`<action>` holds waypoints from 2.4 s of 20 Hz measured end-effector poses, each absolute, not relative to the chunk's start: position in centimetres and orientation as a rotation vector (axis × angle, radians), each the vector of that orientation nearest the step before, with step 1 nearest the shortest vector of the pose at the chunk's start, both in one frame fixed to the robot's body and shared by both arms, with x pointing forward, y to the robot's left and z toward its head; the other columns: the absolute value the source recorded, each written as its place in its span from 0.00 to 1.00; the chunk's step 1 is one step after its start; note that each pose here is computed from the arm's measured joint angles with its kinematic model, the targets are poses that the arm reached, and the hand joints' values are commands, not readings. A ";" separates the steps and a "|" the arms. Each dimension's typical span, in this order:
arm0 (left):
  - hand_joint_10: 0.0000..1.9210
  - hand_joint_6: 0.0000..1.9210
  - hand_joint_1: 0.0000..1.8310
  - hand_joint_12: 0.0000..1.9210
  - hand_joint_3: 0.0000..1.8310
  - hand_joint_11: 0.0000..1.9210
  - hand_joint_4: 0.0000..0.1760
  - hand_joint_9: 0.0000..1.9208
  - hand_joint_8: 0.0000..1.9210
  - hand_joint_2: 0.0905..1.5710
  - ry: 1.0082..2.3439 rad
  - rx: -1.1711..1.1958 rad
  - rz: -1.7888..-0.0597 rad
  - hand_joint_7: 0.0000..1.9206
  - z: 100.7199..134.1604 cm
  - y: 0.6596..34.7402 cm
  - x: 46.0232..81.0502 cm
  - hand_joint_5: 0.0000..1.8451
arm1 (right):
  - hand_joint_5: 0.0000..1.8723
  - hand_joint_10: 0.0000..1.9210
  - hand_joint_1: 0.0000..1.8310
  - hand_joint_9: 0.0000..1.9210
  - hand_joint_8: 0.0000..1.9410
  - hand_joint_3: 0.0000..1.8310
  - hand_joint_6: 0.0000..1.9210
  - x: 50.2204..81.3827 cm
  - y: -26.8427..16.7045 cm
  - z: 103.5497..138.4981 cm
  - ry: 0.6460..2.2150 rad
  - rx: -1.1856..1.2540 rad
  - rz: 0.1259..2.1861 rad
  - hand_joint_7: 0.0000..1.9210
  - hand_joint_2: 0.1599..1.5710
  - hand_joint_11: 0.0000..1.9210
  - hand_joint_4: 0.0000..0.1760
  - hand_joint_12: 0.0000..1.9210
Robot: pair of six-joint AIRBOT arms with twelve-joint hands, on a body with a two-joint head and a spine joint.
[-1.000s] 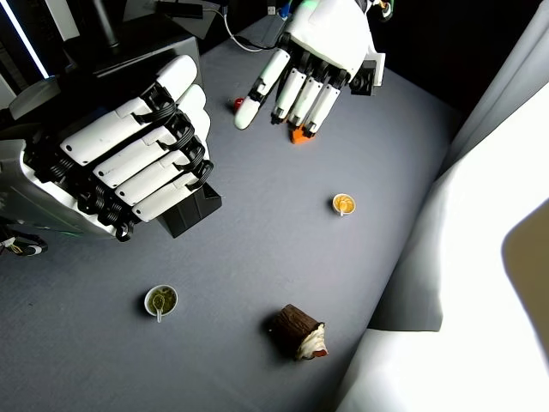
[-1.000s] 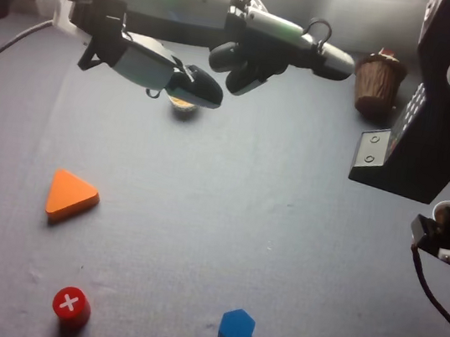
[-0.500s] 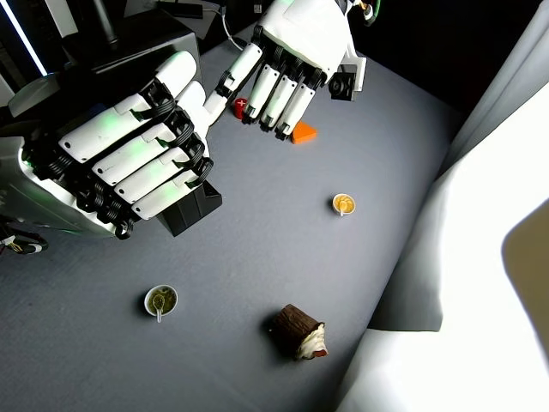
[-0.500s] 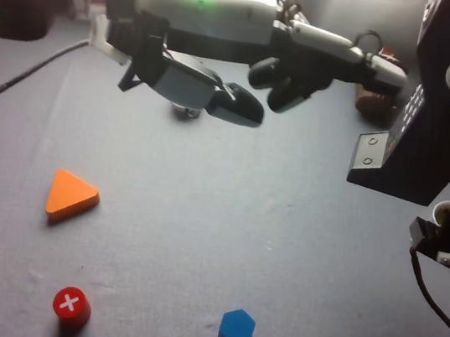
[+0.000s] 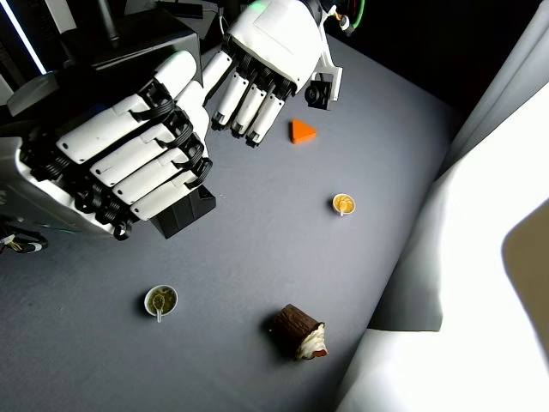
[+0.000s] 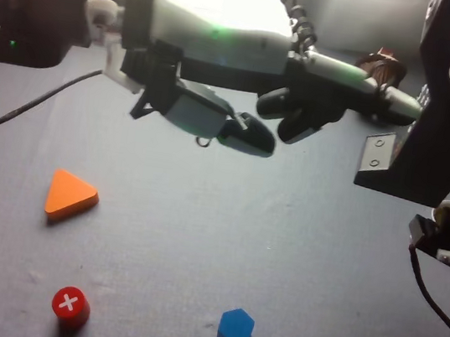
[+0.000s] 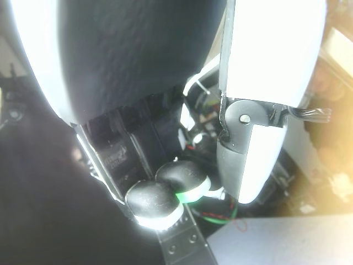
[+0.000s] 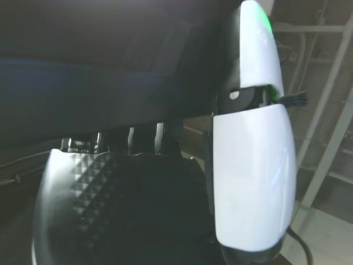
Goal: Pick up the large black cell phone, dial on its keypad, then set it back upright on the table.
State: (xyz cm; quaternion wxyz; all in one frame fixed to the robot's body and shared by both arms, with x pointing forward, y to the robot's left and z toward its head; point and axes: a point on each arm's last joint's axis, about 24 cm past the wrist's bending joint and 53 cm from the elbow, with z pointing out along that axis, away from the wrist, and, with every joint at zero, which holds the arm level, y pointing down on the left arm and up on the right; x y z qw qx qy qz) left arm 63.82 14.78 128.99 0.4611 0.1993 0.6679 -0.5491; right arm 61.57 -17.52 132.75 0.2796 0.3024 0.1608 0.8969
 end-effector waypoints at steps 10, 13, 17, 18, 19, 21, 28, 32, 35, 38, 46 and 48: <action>1.00 0.00 0.72 1.00 0.00 0.37 0.29 0.41 0.78 0.78 1.598 0.307 -1.194 0.37 130.1 22.7 69.3 0.06 | 0.54 0.61 0.81 0.47 0.49 0.00 0.38 61.9 -17.9 132.9 0.436 0.789 2.389 0.48 0.67 0.45 0.00 0.82; 1.00 0.00 0.72 1.00 0.00 0.37 0.29 0.40 0.78 0.78 1.590 0.285 -1.189 0.37 130.2 22.6 69.9 0.06 | 0.54 0.62 0.81 0.47 0.50 0.00 0.37 62.0 -18.0 132.9 0.434 0.793 2.387 0.48 0.67 0.45 0.00 0.82; 1.00 0.00 0.72 1.00 0.01 0.38 0.28 0.41 0.79 0.78 1.588 0.314 -1.241 0.36 130.1 20.2 69.0 0.06 | 0.54 0.62 0.81 0.46 0.50 0.00 0.36 62.0 -18.0 132.9 0.433 0.794 2.386 0.48 0.67 0.43 0.00 0.84; 1.00 0.00 0.72 1.00 0.01 0.37 0.31 0.40 0.80 0.79 1.588 0.326 -1.261 0.36 130.1 19.3 68.6 0.05 | 0.55 0.62 0.81 0.46 0.49 0.00 0.36 62.0 -18.0 132.9 0.432 0.793 2.387 0.49 0.67 0.43 0.00 0.84; 1.00 0.00 0.72 1.00 0.01 0.38 0.29 0.41 0.81 0.79 1.587 0.331 -1.275 0.35 130.1 18.7 68.3 0.05 | 0.54 0.63 0.81 0.46 0.50 0.00 0.37 62.0 -18.0 132.9 0.429 0.793 2.387 0.48 0.67 0.43 0.00 0.84; 1.00 0.00 0.72 1.00 0.01 0.37 0.32 0.40 0.81 0.79 1.589 0.344 -1.295 0.35 130.1 17.6 67.7 0.04 | 0.53 0.64 0.81 0.45 0.51 0.00 0.38 62.0 -18.0 133.0 0.424 0.793 2.386 0.47 0.68 0.43 0.00 0.85; 1.00 0.00 0.71 1.00 0.01 0.38 0.33 0.41 0.82 0.80 1.583 0.371 -1.376 0.34 130.3 13.9 65.7 0.04 | 0.53 0.61 0.81 0.47 0.51 0.00 0.38 62.3 -18.6 132.9 0.402 0.818 2.368 0.48 0.67 0.44 0.00 0.83; 1.00 0.00 0.72 1.00 0.01 0.38 0.29 0.40 0.80 0.79 1.587 0.364 -1.387 0.35 130.4 14.0 65.7 0.05 | 0.53 0.63 0.81 0.45 0.50 0.00 0.39 62.2 -18.7 132.9 0.400 0.814 2.370 0.47 0.68 0.43 0.00 0.84; 1.00 0.00 0.72 1.00 0.01 0.38 0.30 0.39 0.80 0.79 1.571 0.388 -1.410 0.36 130.8 15.4 65.5 0.05 | 0.53 0.64 0.81 0.45 0.52 0.00 0.39 61.8 -17.8 133.1 0.427 0.786 2.393 0.46 0.68 0.43 0.00 0.84; 1.00 0.00 0.72 1.00 0.01 0.38 0.28 0.40 0.80 0.79 1.565 0.394 -1.415 0.36 131.1 17.7 65.3 0.06 | 0.52 0.71 0.76 0.45 0.55 0.00 0.44 61.9 -17.9 133.1 0.429 0.781 2.389 0.46 0.69 0.42 0.00 0.74; 1.00 0.00 0.72 1.00 0.01 0.37 0.24 0.40 0.81 0.79 1.743 0.304 -1.602 0.35 129.6 20.7 63.2 0.05 | 0.51 0.70 0.76 0.46 0.57 0.00 0.44 64.0 -19.7 131.3 0.377 0.867 2.312 0.45 0.69 0.45 0.00 0.71; 1.00 0.00 0.72 1.00 0.01 0.37 0.20 0.41 0.81 0.79 1.759 0.358 -1.583 0.35 129.4 20.5 62.6 0.06 | 0.51 0.71 0.75 0.46 0.57 0.00 0.45 64.6 -19.8 130.2 0.387 0.900 2.289 0.45 0.69 0.46 0.00 0.66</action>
